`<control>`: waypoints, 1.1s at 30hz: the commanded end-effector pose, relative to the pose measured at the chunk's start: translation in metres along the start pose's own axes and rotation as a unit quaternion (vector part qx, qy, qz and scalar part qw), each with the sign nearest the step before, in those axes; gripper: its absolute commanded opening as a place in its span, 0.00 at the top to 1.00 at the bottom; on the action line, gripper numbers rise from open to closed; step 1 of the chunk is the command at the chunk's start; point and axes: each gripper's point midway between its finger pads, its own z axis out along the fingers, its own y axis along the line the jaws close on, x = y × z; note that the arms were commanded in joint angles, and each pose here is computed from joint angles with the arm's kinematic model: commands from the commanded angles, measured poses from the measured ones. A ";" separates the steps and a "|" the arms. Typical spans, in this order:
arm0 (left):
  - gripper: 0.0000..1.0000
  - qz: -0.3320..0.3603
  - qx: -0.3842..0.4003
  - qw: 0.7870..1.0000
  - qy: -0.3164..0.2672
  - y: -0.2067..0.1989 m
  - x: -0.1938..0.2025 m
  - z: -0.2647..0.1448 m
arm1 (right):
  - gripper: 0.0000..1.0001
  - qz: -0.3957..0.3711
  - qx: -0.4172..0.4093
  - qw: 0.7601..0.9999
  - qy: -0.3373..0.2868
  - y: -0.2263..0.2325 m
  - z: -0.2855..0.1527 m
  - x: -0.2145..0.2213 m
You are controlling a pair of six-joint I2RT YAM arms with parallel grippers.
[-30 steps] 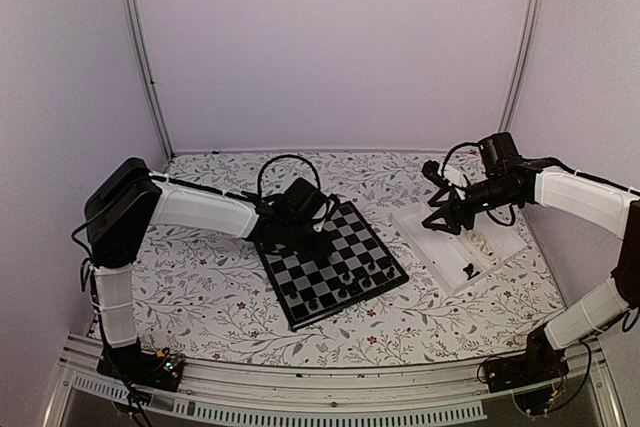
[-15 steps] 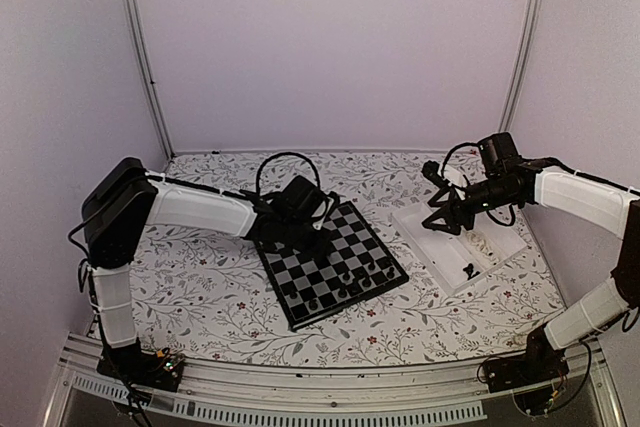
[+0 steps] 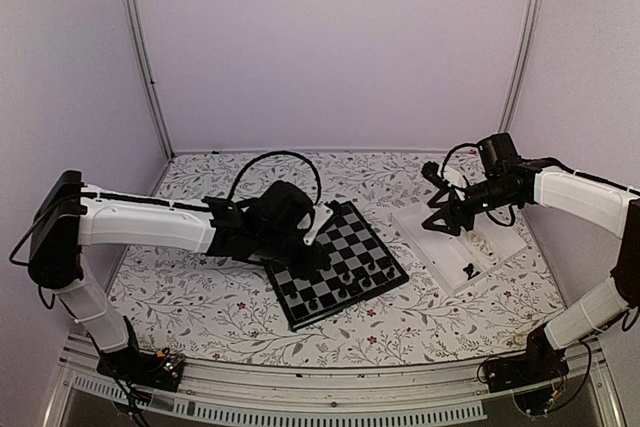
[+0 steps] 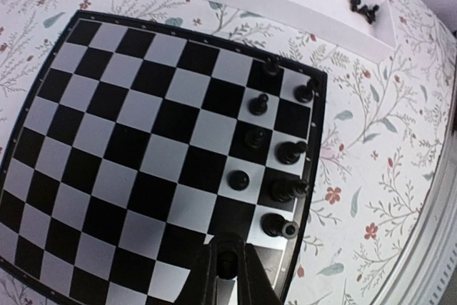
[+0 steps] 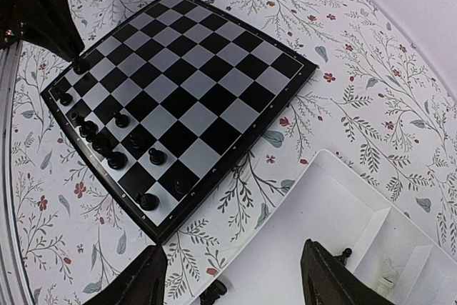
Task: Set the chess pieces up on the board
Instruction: Pick up the chess piece from the chessboard, then place the chess piece on the chessboard.
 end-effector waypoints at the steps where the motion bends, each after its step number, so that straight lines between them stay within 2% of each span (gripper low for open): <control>1: 0.94 0.028 0.033 0.998 0.047 -0.015 0.038 -0.001 | 0.32 0.001 -0.012 1.000 0.000 0.004 0.003 0.002; 13: 0.94 0.050 0.068 0.994 0.074 -0.043 0.054 0.017 | 0.32 0.009 -0.014 1.000 0.002 0.003 0.005 0.003; 33: 0.91 0.064 0.058 0.991 0.100 -0.045 0.064 0.034 | 0.32 0.008 -0.014 1.000 0.006 0.003 0.006 0.005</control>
